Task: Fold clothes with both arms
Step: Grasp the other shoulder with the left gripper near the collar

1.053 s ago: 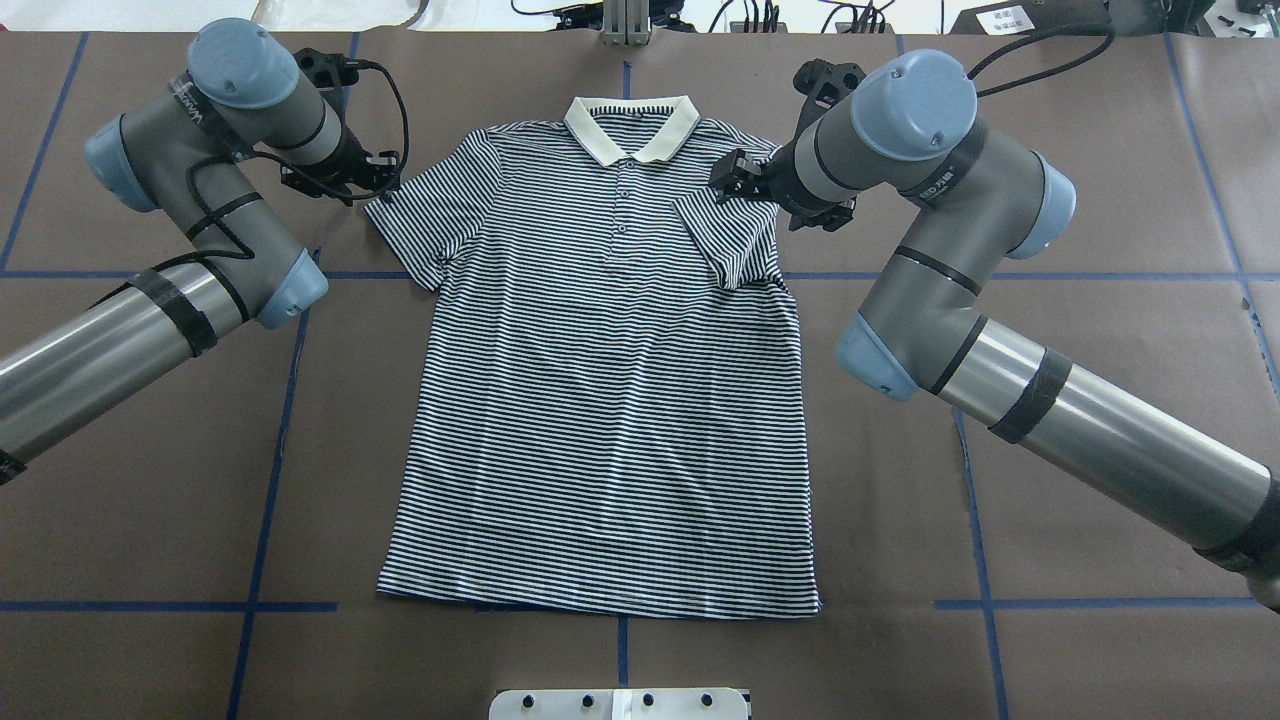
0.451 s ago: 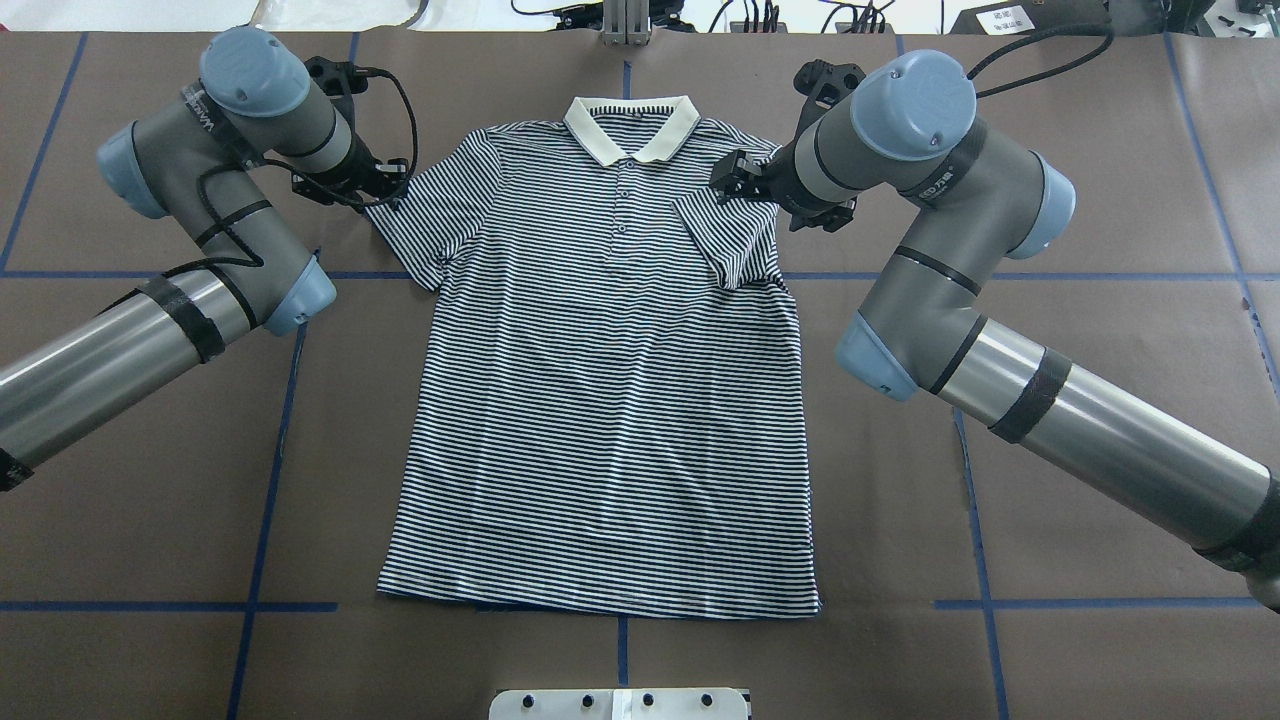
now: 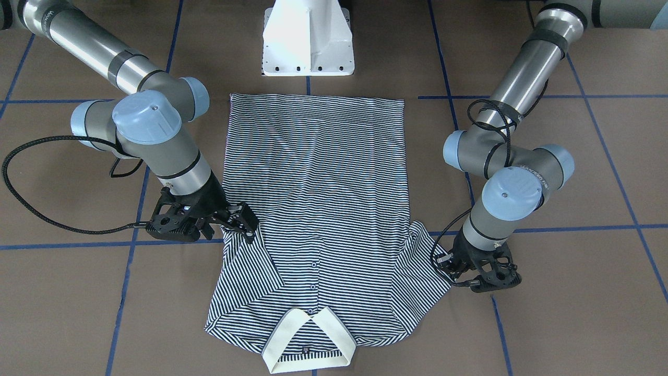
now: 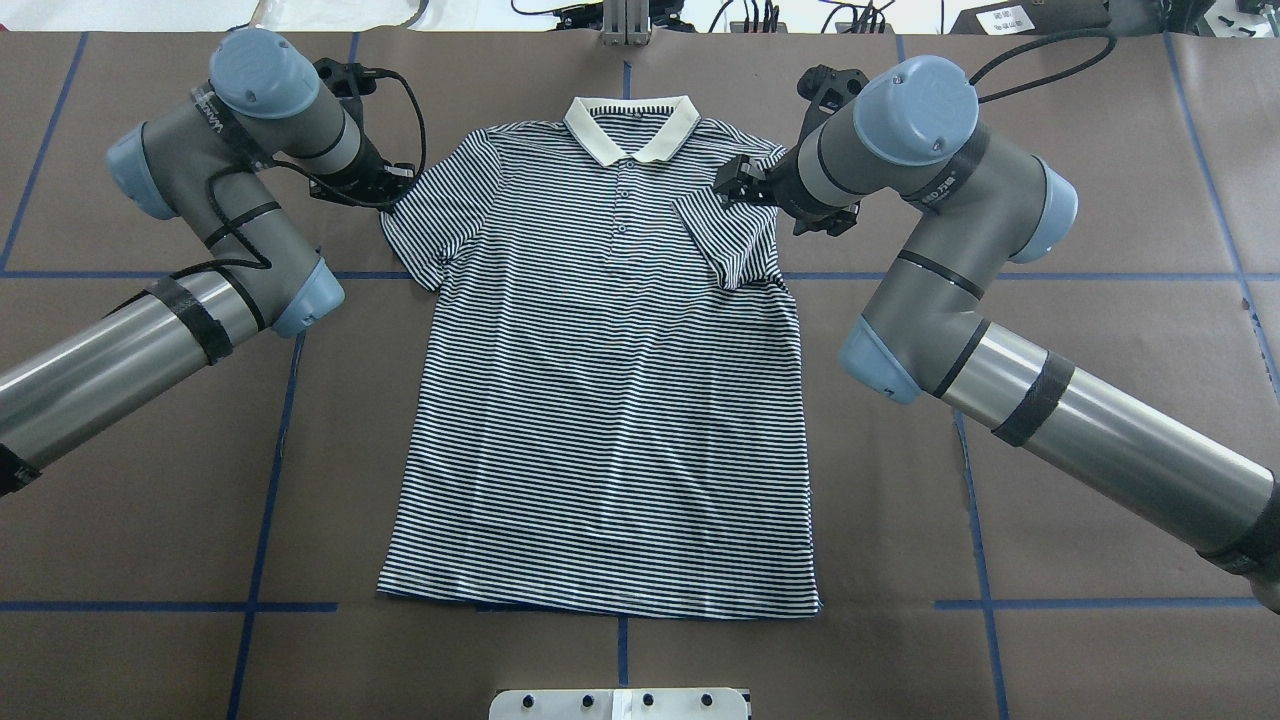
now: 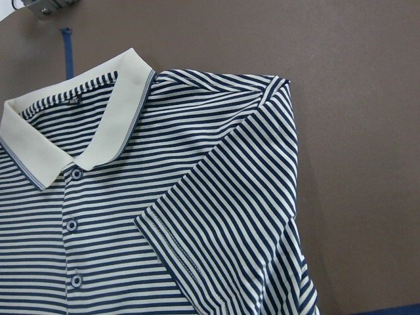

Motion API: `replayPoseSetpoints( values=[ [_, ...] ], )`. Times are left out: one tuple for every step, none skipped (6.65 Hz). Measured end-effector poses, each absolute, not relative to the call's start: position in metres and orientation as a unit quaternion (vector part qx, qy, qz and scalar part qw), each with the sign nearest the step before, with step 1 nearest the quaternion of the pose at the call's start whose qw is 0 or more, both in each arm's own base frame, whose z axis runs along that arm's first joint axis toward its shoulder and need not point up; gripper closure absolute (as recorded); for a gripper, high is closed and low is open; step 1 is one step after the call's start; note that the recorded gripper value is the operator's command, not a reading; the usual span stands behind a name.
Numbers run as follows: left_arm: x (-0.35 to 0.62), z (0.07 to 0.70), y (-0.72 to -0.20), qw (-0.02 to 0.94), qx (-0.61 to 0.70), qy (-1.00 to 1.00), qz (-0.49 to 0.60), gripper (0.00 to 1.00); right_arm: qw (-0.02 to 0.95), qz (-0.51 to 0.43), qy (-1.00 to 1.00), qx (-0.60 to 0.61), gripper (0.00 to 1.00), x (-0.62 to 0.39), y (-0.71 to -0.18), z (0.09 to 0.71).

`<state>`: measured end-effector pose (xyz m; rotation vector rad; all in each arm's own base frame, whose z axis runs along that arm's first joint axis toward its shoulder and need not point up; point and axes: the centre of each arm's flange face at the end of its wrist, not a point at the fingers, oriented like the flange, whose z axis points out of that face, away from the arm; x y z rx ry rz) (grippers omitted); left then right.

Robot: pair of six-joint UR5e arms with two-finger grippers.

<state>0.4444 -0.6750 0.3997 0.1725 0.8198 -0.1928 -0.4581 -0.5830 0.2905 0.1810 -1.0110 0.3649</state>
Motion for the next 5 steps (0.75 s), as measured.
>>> replayPoseSetpoints(
  values=[
    [0.446,0.375,-0.674,0.903,0.088,0.409,-0.097,1.00,0.855,0.174,-0.481,0.086,0.00,-0.457,-0.583,0.291],
    [0.444,0.338,-0.670,0.894,0.094,0.425,-0.102,1.00,0.854,0.174,-0.483,0.087,0.00,-0.455,-0.583,0.289],
    [0.455,0.288,-0.659,0.881,0.096,0.449,-0.111,1.00,0.852,0.173,-0.486,0.086,0.00,-0.451,-0.584,0.287],
    [0.483,0.252,-0.643,0.873,0.091,0.464,-0.117,1.00,0.851,0.173,-0.488,0.084,0.00,-0.447,-0.586,0.285],
    [0.511,0.238,-0.634,0.872,0.091,0.465,-0.122,1.00,0.851,0.175,-0.489,0.084,0.00,-0.442,-0.589,0.285]
  ],
)
